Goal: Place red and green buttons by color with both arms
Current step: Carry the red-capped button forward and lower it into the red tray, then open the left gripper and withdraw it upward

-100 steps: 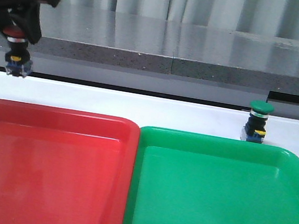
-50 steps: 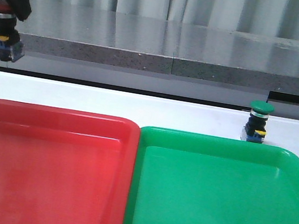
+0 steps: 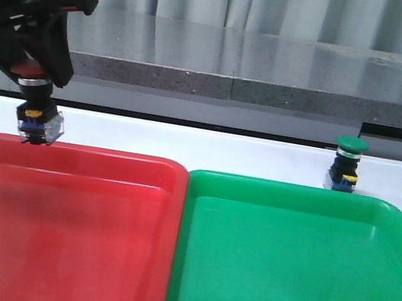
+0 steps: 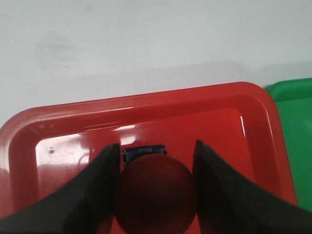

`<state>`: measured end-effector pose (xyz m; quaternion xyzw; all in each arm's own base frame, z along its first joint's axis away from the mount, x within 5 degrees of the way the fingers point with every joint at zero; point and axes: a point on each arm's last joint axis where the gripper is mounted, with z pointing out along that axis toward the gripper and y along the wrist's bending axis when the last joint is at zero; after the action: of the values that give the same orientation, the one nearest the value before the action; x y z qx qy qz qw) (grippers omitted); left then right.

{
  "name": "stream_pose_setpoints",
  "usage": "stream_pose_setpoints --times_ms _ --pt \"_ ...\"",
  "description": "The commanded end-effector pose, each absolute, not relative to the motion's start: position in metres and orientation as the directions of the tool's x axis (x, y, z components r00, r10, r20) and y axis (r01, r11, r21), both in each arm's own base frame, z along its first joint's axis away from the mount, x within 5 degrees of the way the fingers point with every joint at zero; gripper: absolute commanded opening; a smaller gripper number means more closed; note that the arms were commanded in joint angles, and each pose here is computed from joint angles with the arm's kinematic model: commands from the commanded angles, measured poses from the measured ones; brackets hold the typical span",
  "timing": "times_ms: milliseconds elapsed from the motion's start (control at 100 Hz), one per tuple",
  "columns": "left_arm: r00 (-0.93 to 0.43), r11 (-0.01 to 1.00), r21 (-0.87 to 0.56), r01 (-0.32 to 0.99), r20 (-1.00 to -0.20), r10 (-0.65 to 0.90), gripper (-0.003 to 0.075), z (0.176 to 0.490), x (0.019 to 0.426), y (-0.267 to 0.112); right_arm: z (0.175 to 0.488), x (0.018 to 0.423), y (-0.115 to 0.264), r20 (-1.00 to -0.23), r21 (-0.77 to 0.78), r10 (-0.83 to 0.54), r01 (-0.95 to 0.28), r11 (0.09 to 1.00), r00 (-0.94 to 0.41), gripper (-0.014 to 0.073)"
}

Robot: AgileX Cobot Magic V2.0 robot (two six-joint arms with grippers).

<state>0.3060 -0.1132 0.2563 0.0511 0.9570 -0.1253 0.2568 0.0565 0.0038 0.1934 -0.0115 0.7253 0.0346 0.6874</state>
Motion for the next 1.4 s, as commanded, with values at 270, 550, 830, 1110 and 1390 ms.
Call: stream_pose_setpoints --times_ms 270,550,830,1110,1390 --pt "-0.801 0.948 -0.261 0.183 -0.599 -0.011 0.0168 0.264 0.299 -0.124 0.207 0.054 0.003 -0.997 0.023 0.027 -0.06 0.998 0.066 -0.0109" --pt "-0.833 0.954 -0.25 0.166 -0.553 0.0 0.0168 0.241 0.305 -0.126 0.207 0.054 0.003 -0.997 0.023 0.027 -0.06 0.998 0.066 -0.0109" --pt "-0.858 0.959 -0.241 0.152 -0.514 0.007 0.0168 0.221 0.312 -0.129 0.207 0.054 0.003 -0.997 0.023 0.027 -0.06 0.998 0.066 -0.0109" --pt "-0.859 0.959 -0.24 0.151 -0.511 0.008 0.0179 0.22 0.312 -0.129 0.207 0.054 0.003 -0.997 0.023 0.027 -0.06 0.998 0.066 -0.0109" --pt "-0.861 0.957 -0.25 0.145 -0.508 -0.002 0.0425 0.22 0.312 -0.129 0.207 0.054 0.003 -0.997 0.023 0.027 -0.06 0.998 0.066 -0.0109"
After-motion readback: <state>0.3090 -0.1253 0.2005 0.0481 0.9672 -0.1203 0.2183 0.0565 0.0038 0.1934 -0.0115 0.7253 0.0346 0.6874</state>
